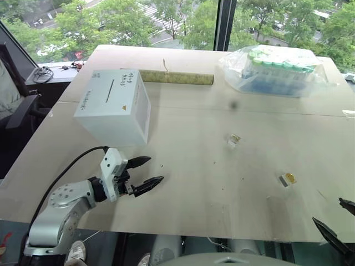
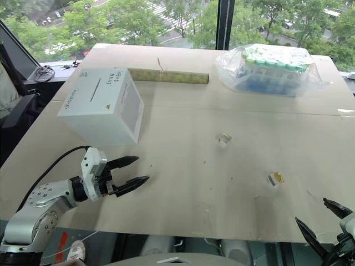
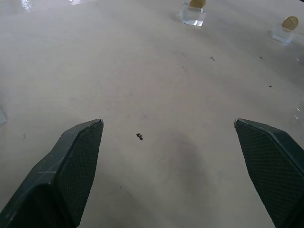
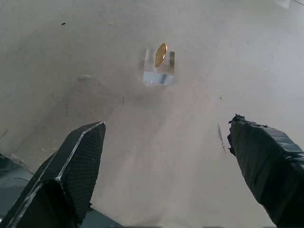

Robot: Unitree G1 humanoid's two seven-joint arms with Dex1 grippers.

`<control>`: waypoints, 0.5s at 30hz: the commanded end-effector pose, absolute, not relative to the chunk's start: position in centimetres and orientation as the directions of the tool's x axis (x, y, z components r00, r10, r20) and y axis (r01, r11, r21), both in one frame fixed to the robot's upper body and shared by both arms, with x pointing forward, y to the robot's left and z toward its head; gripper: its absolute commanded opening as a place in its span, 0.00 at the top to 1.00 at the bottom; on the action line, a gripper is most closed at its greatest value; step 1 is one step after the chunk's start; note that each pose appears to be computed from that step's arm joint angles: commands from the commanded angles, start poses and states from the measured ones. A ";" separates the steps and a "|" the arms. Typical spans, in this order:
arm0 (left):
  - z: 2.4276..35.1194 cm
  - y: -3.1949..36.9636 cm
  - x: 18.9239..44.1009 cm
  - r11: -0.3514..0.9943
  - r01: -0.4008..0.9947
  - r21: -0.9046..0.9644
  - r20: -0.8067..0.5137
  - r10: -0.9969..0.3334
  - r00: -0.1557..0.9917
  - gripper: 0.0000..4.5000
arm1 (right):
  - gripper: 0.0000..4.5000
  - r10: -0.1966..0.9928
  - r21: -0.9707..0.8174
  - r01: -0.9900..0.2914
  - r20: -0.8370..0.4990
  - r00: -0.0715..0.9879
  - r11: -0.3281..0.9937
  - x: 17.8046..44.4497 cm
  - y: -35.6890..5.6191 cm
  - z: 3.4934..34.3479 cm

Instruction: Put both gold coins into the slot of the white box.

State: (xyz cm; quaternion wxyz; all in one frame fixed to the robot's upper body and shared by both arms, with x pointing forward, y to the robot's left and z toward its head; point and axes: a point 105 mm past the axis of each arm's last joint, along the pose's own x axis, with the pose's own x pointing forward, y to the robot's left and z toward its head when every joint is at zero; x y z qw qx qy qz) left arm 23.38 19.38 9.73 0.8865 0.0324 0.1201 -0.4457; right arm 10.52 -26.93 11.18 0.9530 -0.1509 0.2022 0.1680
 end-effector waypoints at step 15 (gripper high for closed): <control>17.6 13.6 23.0 0.163 0.983 0.079 -0.120 -0.978 0.172 0.00 | 0.29 0.329 -0.054 -0.399 -0.471 0.818 0.915 19.3 -21.2 13.8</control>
